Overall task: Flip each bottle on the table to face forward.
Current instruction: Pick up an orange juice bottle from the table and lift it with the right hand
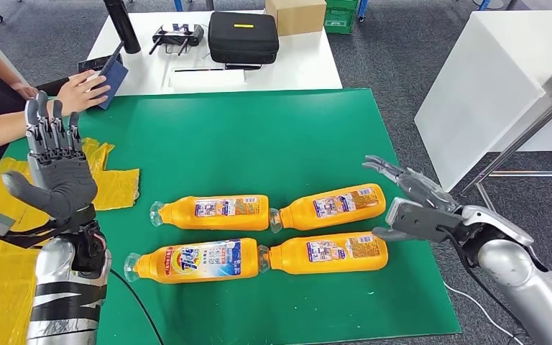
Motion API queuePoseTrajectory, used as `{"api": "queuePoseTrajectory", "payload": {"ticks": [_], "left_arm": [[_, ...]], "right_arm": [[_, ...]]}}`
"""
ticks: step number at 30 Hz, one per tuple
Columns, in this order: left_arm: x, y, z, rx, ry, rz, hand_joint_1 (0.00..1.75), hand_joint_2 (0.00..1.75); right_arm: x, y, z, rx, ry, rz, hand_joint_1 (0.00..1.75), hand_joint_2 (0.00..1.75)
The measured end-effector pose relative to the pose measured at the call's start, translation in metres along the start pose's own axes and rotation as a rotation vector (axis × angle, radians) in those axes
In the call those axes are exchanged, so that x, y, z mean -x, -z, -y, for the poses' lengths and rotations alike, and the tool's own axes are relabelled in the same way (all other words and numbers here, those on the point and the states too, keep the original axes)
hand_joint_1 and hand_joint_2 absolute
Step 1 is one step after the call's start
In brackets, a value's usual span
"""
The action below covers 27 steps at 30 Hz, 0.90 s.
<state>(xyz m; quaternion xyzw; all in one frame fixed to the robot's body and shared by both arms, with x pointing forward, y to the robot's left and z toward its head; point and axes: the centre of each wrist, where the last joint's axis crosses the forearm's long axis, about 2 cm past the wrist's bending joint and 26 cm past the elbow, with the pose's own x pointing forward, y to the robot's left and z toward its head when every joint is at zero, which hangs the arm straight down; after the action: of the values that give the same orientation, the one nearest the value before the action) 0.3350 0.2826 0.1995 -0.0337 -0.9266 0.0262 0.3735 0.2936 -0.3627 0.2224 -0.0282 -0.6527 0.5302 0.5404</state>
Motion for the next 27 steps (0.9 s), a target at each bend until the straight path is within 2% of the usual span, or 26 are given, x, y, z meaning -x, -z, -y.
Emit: {"api": "queuePoseTrajectory", "payload": {"ticks": [4, 8, 13, 20, 27], "left_arm": [[0.002, -0.001, 0.0, -0.003, 0.002, -0.012, 0.0, 0.0], [0.005, -0.003, 0.001, -0.004, -0.003, -0.033, 0.0, 0.0], [0.008, -0.005, 0.002, -0.005, -0.009, -0.052, 0.0, 0.0], [0.012, -0.008, 0.003, -0.008, -0.012, -0.07, 0.0, 0.0], [0.013, -0.009, 0.004, -0.01, -0.015, -0.087, 0.0, 0.0]], "right_arm": [[0.0, -0.01, -0.021, -0.064, -0.071, -0.044, 0.0, 1.75], [0.003, -0.008, -0.047, -0.146, -0.194, -0.125, 0.0, 1.75], [0.007, -0.003, -0.078, -0.23, -0.212, -0.132, 0.0, 1.75], [0.011, -0.008, -0.088, -0.284, -0.235, -0.157, 0.0, 1.75], [0.018, -0.005, -0.1, -0.279, -0.35, -0.223, 0.0, 1.75]]}}
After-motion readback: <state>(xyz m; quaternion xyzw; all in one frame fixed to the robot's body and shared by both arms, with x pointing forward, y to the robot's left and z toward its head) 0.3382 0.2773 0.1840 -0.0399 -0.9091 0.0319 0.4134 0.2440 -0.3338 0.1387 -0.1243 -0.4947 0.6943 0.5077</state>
